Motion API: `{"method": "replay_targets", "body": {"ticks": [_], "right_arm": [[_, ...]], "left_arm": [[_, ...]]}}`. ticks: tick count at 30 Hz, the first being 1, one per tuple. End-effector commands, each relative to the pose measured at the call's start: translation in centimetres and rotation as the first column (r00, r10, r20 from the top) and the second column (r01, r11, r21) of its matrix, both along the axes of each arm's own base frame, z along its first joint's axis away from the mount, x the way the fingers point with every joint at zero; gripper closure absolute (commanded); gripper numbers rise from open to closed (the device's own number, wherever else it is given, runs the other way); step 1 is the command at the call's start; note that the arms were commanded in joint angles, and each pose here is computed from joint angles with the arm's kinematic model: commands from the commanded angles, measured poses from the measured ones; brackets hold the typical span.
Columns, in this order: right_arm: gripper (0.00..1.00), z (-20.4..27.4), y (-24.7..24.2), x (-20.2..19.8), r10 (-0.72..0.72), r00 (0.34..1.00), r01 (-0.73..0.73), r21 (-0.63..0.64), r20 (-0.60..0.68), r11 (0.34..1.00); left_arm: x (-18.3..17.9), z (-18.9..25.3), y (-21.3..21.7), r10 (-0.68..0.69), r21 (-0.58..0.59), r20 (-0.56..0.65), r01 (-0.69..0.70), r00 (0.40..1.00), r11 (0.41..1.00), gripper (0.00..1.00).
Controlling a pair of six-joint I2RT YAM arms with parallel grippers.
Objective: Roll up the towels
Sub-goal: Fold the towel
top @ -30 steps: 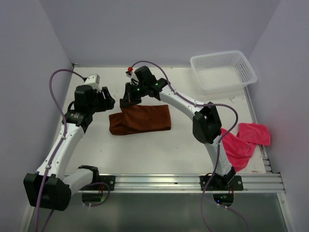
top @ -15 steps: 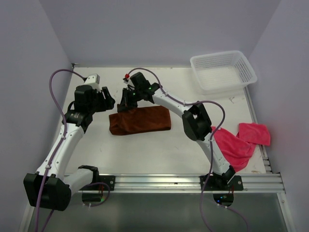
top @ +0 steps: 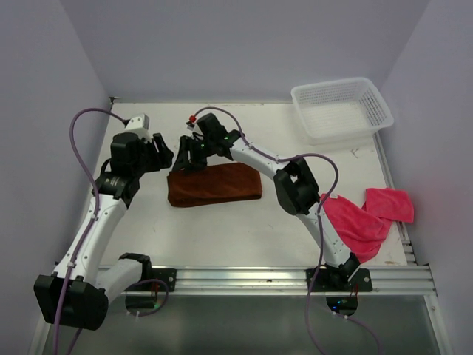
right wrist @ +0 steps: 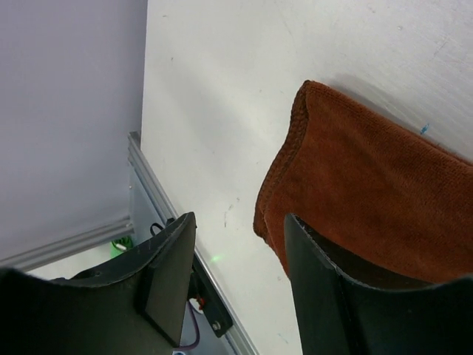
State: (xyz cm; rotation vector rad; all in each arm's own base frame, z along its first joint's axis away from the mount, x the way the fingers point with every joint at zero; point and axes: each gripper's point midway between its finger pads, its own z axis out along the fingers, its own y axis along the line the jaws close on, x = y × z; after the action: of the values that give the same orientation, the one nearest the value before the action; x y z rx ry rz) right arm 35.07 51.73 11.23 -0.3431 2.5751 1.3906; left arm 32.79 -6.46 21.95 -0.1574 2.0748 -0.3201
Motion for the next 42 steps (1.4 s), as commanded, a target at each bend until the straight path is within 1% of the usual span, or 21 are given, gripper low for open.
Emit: {"method": "replay_targets", "body": {"ticks": [1,4,5,6,7,8,10,12,13,14,17,19,20,22,26,27,28,29,31,37,42], "right_arm": [[0.45,4.8,-0.9,0.3,0.000,0.996,-0.003,0.039,0.084,0.999],[0.46,6.2,-3.7,1.0,-0.048,0.991,0.046,0.012,0.124,0.999],[0.47,4.8,-5.0,1.0,-0.059,0.991,0.062,-0.024,0.119,0.998],[0.48,6.8,-6.5,1.5,-0.086,0.985,0.088,-0.011,0.150,0.996],[0.50,6.9,-7.5,1.5,-0.096,0.983,0.101,-0.020,0.159,0.995],[0.51,5.3,-9.0,1.1,-0.095,0.983,0.106,-0.064,0.154,0.992],[0.52,7.2,-11.9,1.4,-0.139,0.968,0.157,-0.074,0.210,0.985],[0.53,5.8,-15.3,1.2,-0.164,0.961,0.196,-0.128,0.222,0.972],[0.54,7.4,-16.6,0.8,-0.179,0.951,0.212,-0.111,0.252,0.971],[0.56,5.5,-18.7,0.6,-0.199,0.952,0.237,-0.147,0.232,0.960],[0.66,4.2,-23.3,-0.1,-0.258,0.938,0.302,-0.177,0.233,0.937],[0.72,3.6,-25.1,-0.6,-0.283,0.930,0.328,-0.187,0.234,0.926],[0.76,3.0,-26.6,-0.8,-0.307,0.923,0.352,-0.185,0.232,0.918],[0.82,1.9,-27.4,-1.6,-0.312,0.925,0.353,-0.181,0.219,0.918],[0.83,1.5,-28.0,-2.1,-0.299,0.925,0.344,-0.180,0.234,0.922],[0.84,0.7,-27.8,-2.0,-0.289,0.929,0.333,-0.182,0.229,0.925],[0.84,0.8,-27.7,-1.9,-0.287,0.929,0.332,-0.180,0.235,0.926],[0.85,0.4,-27.7,-1.8,-0.287,0.930,0.330,-0.180,0.229,0.927],[0.87,-0.2,-27.4,-1.5,-0.284,0.935,0.322,-0.175,0.215,0.930],[0.88,-1.8,-26.9,-1.2,-0.270,0.945,0.302,-0.177,0.183,0.937],[0.89,-3.0,-26.6,-1.2,-0.262,0.952,0.289,-0.182,0.158,0.940]], "left_arm": [[0.3,1.0,0.5,0.023,0.002,0.043,-0.024,0.999,1.000,0.39],[0.4,0.8,0.5,0.025,0.004,0.039,-0.025,0.999,1.000,0.39],[0.4,0.8,0.5,0.025,0.003,0.040,-0.025,0.999,1.000,0.39],[0.4,0.7,0.4,0.021,0.003,0.035,-0.021,0.999,1.000,0.39],[0.5,0.4,0.3,0.016,0.003,0.028,-0.016,0.999,1.000,0.39],[0.5,0.3,0.2,0.010,0.002,0.025,-0.010,1.000,1.000,0.39],[0.6,-0.3,-0.4,-0.011,-0.004,0.007,0.011,1.000,1.000,0.39],[0.7,-0.8,-0.8,-0.032,-0.011,-0.006,0.032,0.999,0.999,0.39],[0.8,-0.7,-1.2,-0.048,-0.015,-0.004,0.048,0.999,0.999,0.39],[0.7,-1.0,-1.7,-0.070,-0.025,-0.009,0.070,0.997,0.997,0.39],[0.8,-1.6,-2.7,-0.115,-0.041,-0.018,0.115,0.993,0.993,0.41],[0.8,-2.4,-3.4,-0.135,-0.060,-0.037,0.133,0.990,0.989,0.44],[0.8,-2.8,-3.6,-0.143,-0.068,-0.050,0.139,0.988,0.988,0.48],[0.7,-3.7,-4.4,-0.156,-0.090,-0.079,0.149,0.985,0.985,0.56],[0.7,-5.1,-4.7,-0.146,-0.088,-0.127,0.135,0.981,0.987,0.64],[0.5,-7.1,-4.9,-0.140,-0.105,-0.162,0.124,0.977,0.987,0.71],[0.5,-7.1,-4.9,-0.140,-0.106,-0.162,0.124,0.977,0.987,0.71],[0.4,-7.8,-5.0,-0.138,-0.107,-0.180,0.120,0.974,0.987,0.77],[0.4,-9.0,-5.2,-0.133,-0.112,-0.210,0.112,0.969,0.987,0.80],[-0.4,-12.6,-5.3,-0.085,-0.094,-0.270,0.061,0.959,0.994,0.83],[-1.7,-15.2,-3.9,-0.004,-0.051,-0.319,-0.013,0.948,0.999,0.86]]}}
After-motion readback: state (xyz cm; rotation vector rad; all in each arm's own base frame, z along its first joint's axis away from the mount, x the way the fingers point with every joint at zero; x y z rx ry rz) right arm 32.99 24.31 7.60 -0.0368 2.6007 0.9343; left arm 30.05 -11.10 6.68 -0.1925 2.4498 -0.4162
